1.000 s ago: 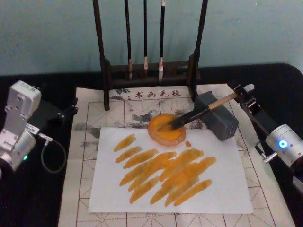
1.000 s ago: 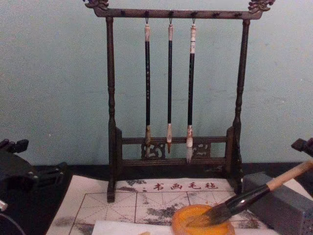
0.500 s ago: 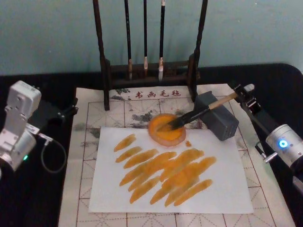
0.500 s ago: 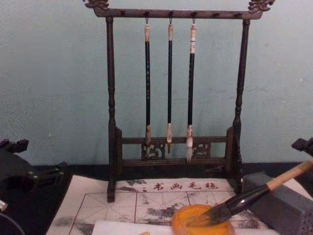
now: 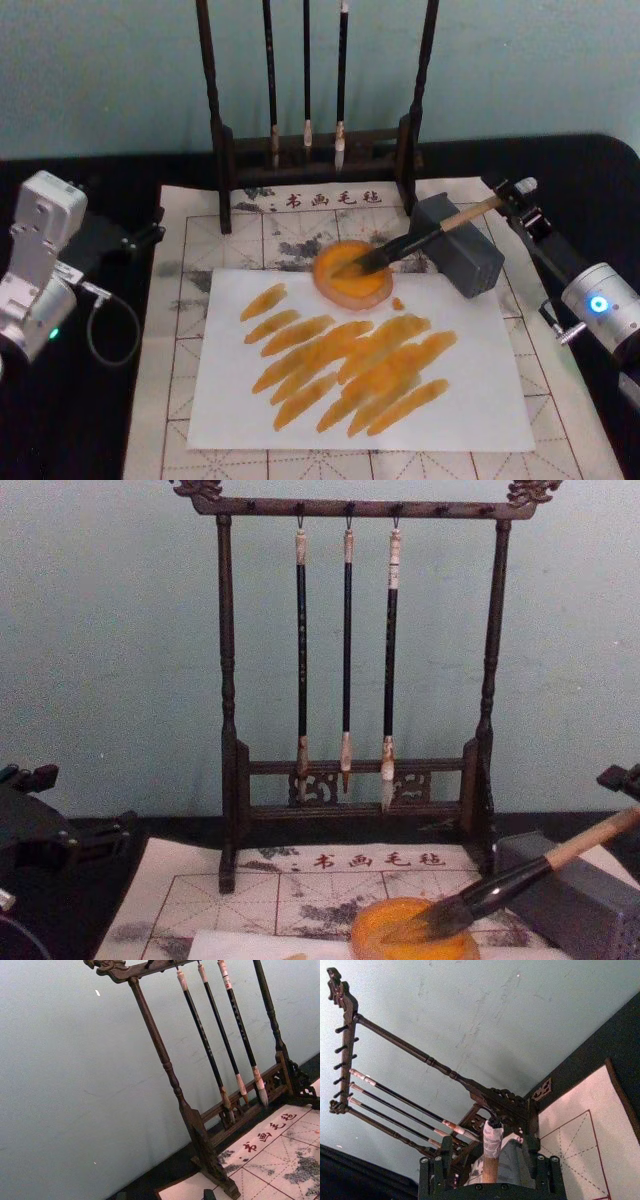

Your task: Pick up the brush from the inkstone, write on the paper, then place the brush back to its original position.

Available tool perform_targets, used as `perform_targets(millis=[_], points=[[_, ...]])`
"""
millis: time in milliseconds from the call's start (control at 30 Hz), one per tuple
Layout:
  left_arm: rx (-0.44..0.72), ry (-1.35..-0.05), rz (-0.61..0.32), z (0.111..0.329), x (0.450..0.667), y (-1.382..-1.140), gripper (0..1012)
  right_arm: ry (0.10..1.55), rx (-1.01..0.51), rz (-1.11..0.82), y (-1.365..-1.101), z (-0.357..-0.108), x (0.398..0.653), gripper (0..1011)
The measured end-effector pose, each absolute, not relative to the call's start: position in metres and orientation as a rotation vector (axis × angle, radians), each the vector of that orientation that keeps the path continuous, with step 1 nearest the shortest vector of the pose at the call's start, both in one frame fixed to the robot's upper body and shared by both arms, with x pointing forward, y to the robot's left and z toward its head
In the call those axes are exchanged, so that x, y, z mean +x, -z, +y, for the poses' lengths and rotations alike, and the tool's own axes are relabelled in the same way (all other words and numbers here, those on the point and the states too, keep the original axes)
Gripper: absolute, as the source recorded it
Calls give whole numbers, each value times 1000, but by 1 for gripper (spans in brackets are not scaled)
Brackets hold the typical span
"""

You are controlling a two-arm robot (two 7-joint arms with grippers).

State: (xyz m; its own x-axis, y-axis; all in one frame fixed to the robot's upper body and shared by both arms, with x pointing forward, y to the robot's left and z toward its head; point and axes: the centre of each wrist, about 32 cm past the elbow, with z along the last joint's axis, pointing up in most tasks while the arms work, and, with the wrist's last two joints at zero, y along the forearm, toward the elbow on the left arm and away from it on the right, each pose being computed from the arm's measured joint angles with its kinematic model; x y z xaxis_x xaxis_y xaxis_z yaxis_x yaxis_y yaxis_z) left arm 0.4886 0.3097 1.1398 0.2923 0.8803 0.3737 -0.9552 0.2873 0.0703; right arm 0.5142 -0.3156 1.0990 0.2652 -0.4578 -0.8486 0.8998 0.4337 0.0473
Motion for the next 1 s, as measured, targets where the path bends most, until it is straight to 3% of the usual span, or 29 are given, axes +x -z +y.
perform_targets(millis=[67, 400, 833, 1000], points=[[304, -1248, -285, 310, 489, -1140, 1001, 996, 604, 876, -1099, -316, 514, 908], [304, -1248, -285, 310, 489, -1140, 1001, 996, 603, 876, -1099, -316, 514, 614], [304, -1248, -285, 310, 489, -1140, 1001, 996, 603, 876, -1099, -316, 514, 185], [304, -1248, -285, 310, 489, -1140, 1001, 996, 603, 876, -1099, -316, 514, 181]])
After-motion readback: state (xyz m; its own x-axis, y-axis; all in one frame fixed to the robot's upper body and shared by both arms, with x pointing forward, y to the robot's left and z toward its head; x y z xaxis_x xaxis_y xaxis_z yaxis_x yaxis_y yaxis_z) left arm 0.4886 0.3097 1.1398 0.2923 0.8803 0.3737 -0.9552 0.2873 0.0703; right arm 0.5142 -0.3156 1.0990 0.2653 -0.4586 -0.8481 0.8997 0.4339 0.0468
